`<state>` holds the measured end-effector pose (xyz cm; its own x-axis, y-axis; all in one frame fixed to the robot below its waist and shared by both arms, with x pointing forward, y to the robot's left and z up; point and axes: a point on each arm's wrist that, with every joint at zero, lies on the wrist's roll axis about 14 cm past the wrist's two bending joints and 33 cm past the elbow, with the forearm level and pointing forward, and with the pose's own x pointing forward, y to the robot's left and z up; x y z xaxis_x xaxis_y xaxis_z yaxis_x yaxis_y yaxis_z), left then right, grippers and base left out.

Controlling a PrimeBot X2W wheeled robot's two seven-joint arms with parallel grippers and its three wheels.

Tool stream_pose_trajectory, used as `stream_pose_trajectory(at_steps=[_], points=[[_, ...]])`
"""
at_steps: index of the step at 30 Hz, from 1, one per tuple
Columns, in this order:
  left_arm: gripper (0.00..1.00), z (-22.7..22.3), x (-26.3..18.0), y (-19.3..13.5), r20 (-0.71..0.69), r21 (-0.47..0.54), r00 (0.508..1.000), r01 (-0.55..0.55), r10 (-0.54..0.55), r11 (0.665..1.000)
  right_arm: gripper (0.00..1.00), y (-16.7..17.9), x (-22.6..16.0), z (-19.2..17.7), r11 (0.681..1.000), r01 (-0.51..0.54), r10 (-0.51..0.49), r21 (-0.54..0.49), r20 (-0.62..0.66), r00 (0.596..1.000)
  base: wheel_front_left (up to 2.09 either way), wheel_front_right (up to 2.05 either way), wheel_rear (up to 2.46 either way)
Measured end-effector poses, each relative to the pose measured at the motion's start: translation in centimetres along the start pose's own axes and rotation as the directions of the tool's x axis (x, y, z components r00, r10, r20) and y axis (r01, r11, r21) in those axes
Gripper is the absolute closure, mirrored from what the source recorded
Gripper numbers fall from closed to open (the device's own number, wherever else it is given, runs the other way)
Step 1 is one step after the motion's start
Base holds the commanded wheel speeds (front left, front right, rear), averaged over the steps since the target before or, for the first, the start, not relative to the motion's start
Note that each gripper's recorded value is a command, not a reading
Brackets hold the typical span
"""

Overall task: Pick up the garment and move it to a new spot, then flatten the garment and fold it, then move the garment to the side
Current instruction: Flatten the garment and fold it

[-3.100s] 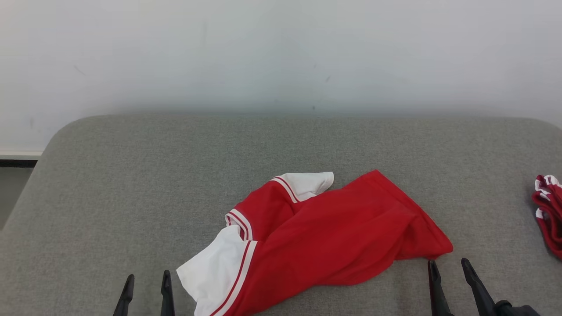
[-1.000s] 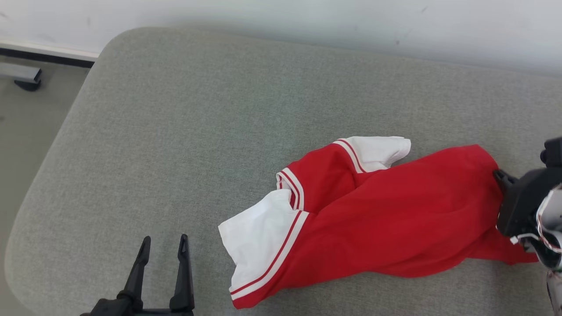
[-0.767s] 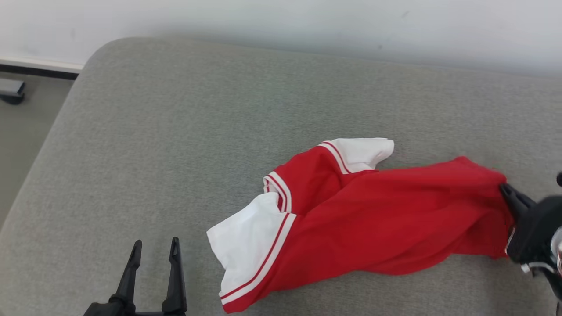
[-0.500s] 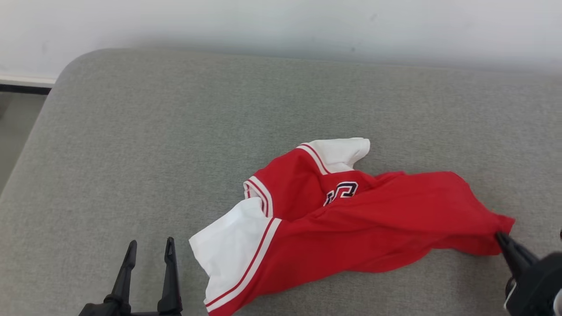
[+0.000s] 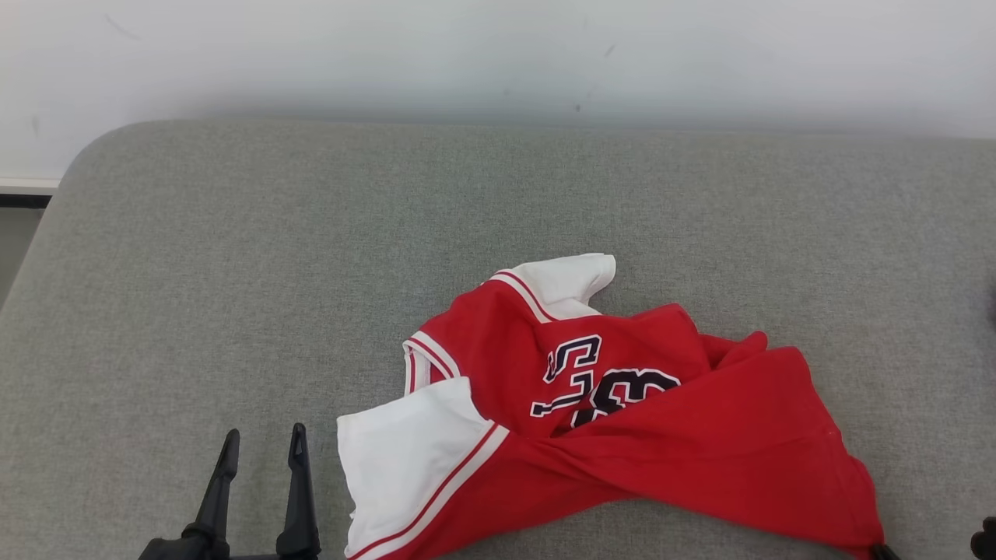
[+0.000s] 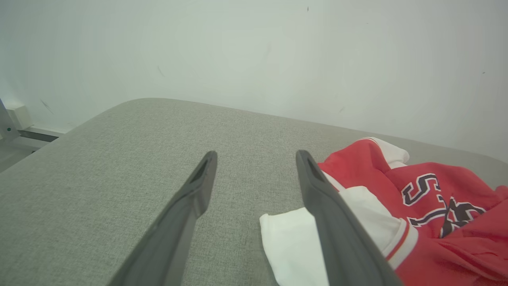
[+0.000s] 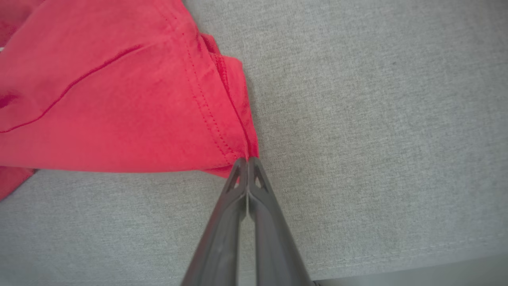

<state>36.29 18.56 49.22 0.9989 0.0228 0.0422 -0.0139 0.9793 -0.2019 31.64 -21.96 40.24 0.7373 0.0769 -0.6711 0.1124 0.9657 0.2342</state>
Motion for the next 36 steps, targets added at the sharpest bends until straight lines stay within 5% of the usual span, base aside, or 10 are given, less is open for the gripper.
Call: stream_pose_trajectory(at_steps=[14,15,16,17,26,36], points=[[0.0,0.8,-1.1,0.2,0.023,-0.003,1.0,-0.002,0.002,1.0,1.0,-2.2,-1.1,-3.7,0.996,0.086,-0.086,-0.009,-0.077,0.993,0.0,0.0,0.0],[0.0,0.9,-1.2,0.1,0.026,-0.004,1.0,-0.001,0.001,1.0,0.89,-2.2,-1.2,-3.8,0.996,0.087,-0.087,-0.008,-0.079,0.993,0.0,0.0,0.0],[0.0,1.0,-1.2,0.1,0.027,-0.006,1.0,-0.001,0.001,1.0,0.52,-2.3,-1.4,-4.0,0.996,0.088,-0.088,-0.006,-0.079,0.993,0.0,0.0,0.0],[0.0,1.0,-1.3,0.1,0.028,-0.007,1.0,-0.002,0.002,1.0,0.0,-2.3,-1.5,-4.1,0.996,0.089,-0.089,-0.004,-0.078,0.993,0.0,0.0,0.0],[0.0,0.9,-2.1,-0.2,0.026,-0.01,1.0,0.005,-0.005,1.0,0.0,-1.9,-3.6,0.7,0.997,0.053,-0.065,0.053,0.248,0.967,0.0,0.0,0.0],[0.0,0.8,-3.0,-1.3,0.023,0.007,0.999,0.046,-0.046,0.999,0.0,1.5,-7.3,5.7,0.991,0.024,0.073,-0.135,0.668,0.741,0.0,0.0,0.0]])
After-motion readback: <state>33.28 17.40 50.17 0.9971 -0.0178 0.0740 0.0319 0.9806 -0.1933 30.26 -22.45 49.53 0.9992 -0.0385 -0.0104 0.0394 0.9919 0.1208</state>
